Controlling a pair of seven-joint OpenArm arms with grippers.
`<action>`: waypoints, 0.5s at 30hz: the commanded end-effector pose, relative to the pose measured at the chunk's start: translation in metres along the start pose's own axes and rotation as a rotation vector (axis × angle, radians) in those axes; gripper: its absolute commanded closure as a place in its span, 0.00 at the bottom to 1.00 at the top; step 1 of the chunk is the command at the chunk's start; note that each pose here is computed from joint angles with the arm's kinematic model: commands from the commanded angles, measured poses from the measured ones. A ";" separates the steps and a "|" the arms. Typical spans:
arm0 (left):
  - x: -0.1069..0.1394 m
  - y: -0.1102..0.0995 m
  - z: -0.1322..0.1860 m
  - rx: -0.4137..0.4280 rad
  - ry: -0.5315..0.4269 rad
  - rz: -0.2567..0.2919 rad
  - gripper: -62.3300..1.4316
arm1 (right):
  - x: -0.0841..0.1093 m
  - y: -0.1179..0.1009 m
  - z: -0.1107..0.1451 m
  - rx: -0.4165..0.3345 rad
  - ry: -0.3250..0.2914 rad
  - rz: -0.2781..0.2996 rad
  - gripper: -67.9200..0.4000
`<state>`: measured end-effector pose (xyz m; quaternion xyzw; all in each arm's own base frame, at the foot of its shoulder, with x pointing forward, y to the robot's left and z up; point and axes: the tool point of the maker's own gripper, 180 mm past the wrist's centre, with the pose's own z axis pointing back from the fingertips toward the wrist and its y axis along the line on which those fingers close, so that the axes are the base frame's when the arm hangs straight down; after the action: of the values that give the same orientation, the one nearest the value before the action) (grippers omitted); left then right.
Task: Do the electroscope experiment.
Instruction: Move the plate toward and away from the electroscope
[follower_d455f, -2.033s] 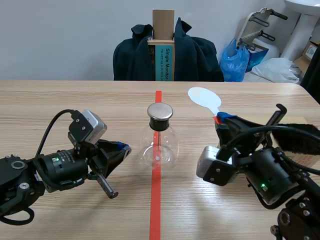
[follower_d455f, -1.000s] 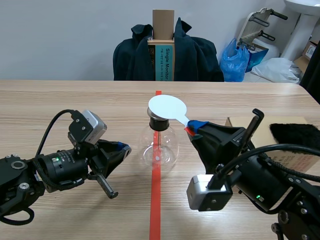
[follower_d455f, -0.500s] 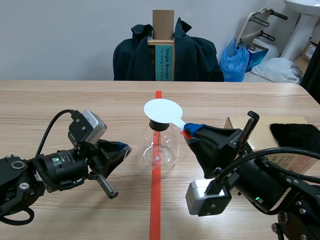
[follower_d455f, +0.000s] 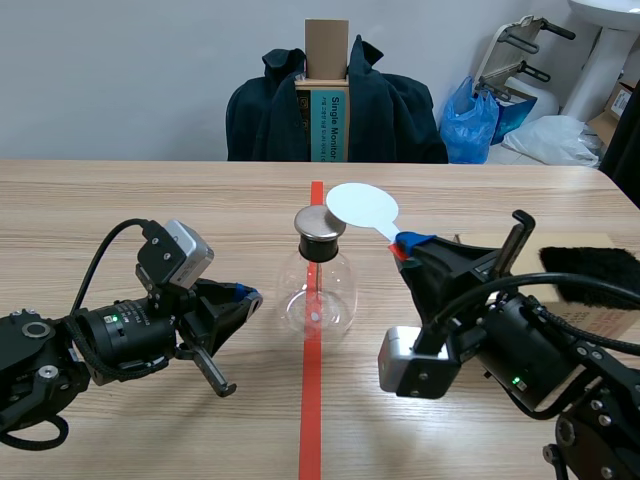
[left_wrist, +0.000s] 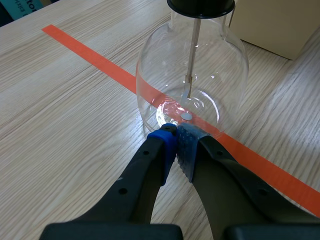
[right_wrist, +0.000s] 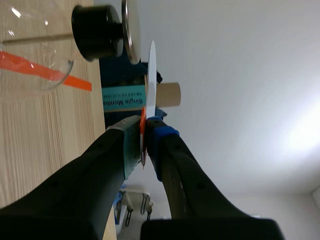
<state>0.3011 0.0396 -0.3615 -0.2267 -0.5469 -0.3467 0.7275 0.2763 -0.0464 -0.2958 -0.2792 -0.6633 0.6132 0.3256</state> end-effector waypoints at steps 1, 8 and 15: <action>0.017 0.001 -0.003 0.002 -0.052 -0.005 0.93 | -0.011 -0.014 -0.004 -0.040 0.028 0.027 0.98; 0.017 0.001 -0.003 0.002 -0.052 -0.005 0.93 | -0.037 -0.015 -0.001 -0.042 0.174 0.024 0.98; 0.017 0.001 -0.003 0.002 -0.052 -0.005 0.93 | -0.051 -0.014 0.002 -0.037 0.252 0.024 0.98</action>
<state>0.3011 0.0396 -0.3615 -0.2267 -0.5469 -0.3467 0.7275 0.3000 -0.0840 -0.3000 -0.3526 -0.6180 0.5738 0.4056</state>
